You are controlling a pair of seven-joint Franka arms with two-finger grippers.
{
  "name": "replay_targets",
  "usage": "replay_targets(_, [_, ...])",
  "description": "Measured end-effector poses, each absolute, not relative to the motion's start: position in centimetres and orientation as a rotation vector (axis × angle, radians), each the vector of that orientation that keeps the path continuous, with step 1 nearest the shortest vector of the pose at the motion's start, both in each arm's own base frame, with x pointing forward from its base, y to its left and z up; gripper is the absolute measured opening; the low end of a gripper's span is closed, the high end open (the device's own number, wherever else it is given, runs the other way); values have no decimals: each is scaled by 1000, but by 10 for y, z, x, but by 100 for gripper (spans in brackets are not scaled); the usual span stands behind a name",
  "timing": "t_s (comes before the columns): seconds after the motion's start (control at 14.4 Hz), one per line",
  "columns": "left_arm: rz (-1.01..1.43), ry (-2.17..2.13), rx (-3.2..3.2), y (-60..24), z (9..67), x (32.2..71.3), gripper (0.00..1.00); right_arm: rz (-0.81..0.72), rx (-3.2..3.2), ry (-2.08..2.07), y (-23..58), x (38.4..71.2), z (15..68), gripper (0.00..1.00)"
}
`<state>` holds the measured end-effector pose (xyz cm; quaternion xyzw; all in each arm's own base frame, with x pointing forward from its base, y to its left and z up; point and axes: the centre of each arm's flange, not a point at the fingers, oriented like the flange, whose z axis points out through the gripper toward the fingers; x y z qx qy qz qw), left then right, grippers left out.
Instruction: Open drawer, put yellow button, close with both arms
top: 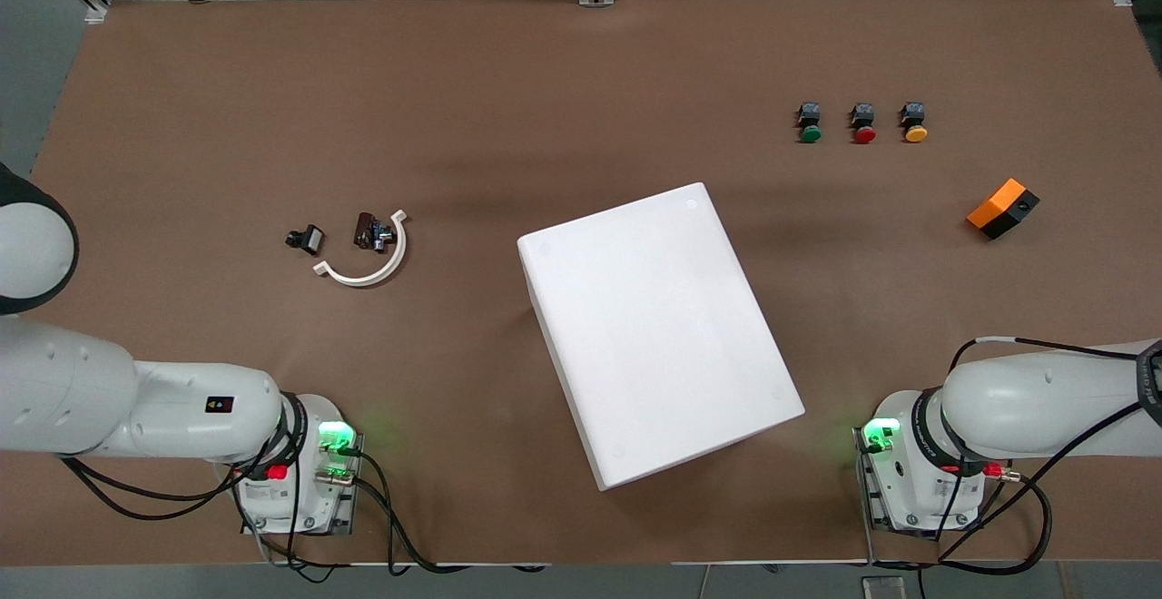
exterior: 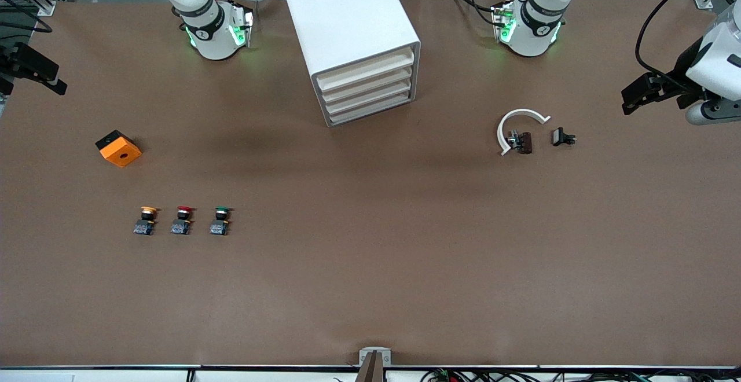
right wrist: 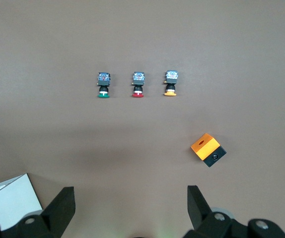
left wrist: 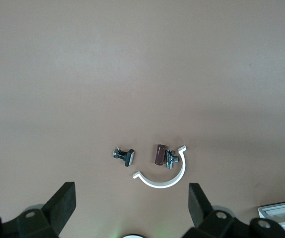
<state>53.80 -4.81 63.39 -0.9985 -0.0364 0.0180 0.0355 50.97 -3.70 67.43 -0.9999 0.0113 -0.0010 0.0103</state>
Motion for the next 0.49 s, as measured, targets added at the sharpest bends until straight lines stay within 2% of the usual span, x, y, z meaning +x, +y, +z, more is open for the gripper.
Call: replay_targets(0.49, [81,-111,-3061,-48,621,554,100,-5,-3121,33,-36,510,674,100])
